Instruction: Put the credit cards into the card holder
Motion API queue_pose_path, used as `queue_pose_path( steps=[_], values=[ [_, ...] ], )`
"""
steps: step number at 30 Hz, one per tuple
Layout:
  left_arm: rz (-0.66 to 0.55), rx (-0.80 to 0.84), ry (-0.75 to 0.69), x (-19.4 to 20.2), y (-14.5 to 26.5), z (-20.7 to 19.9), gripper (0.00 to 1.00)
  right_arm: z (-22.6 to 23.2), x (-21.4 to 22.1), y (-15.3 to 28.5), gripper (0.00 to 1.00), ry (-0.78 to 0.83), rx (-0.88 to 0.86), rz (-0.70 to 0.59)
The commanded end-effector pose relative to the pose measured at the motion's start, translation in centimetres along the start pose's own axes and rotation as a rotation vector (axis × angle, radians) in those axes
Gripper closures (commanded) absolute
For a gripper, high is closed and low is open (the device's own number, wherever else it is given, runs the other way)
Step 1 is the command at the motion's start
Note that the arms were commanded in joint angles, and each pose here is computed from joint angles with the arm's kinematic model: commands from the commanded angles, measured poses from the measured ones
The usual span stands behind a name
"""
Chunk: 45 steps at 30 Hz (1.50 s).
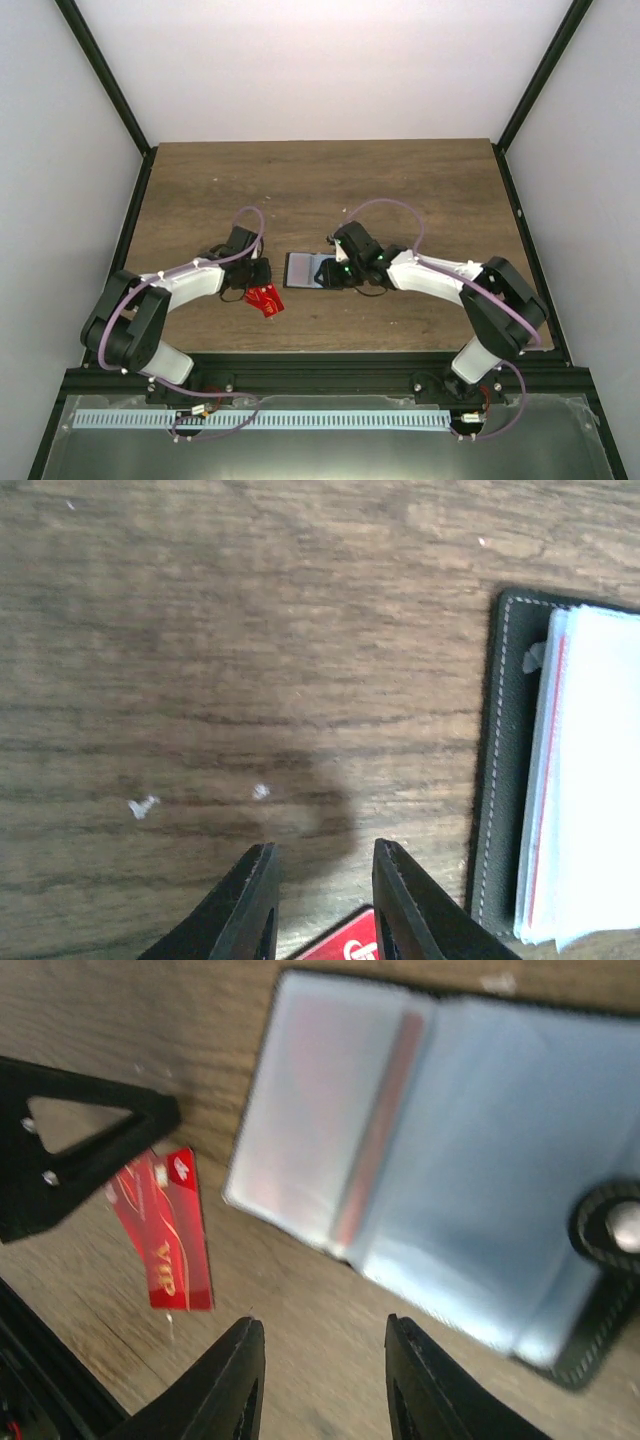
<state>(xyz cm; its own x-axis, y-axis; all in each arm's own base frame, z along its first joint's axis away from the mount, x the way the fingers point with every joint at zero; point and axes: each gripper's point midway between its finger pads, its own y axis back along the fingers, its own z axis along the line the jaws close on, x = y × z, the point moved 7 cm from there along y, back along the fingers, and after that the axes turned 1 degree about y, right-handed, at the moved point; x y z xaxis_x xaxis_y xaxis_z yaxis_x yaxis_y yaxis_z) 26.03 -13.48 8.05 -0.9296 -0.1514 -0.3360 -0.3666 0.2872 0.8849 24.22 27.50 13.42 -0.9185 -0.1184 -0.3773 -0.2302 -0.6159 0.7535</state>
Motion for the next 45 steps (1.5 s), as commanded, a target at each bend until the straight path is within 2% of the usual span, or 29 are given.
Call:
queue_pose_path(
  steps=[1,9,16,19,22,25,28,32,36,41,45],
  values=[
    [0.091,-0.021,0.015,3.5,-0.5,0.6,0.71,-0.6,2.2,1.1,0.64,-0.037,0.003,0.025],
    [0.115,0.018,0.029,8.1,0.5,-0.4,0.71,-0.2,5.1,2.7,0.63,-0.067,-0.040,0.040],
    [0.124,0.045,0.042,12.0,1.5,-1.2,0.71,1.3,8.5,2.4,0.63,-0.078,-0.071,0.089],
    [0.105,0.056,0.053,12.9,2.3,-1.3,0.71,2.5,9.7,2.1,0.63,-0.070,-0.093,0.105],
    [0.032,0.089,0.042,12.3,3.8,-1.9,0.70,3.8,10.5,1.8,0.63,-0.051,-0.108,0.107],
    [-0.079,0.075,0.025,10.6,6.4,-2.3,0.62,4.9,10.5,1.7,0.63,-0.042,-0.126,0.088],
    [-0.196,-0.006,0.040,9.0,8.0,-1.3,0.49,5.3,10.6,1.7,0.63,-0.039,-0.131,0.078],
    [-0.233,-0.112,0.047,8.0,7.9,0.0,0.40,5.3,10.8,2.1,0.62,-0.035,-0.129,0.076],
    [-0.213,-0.166,0.051,7.4,6.4,0.9,0.36,4.8,11.1,2.7,0.62,-0.034,-0.120,0.072],
    [-0.131,-0.207,0.037,7.9,4.5,1.4,0.35,4.2,11.6,3.6,0.62,-0.044,-0.114,0.062],
    [-0.021,-0.168,0.051,9.6,3.5,1.6,0.35,3.7,11.9,4.1,0.62,-0.057,-0.108,0.057]
  ],
)
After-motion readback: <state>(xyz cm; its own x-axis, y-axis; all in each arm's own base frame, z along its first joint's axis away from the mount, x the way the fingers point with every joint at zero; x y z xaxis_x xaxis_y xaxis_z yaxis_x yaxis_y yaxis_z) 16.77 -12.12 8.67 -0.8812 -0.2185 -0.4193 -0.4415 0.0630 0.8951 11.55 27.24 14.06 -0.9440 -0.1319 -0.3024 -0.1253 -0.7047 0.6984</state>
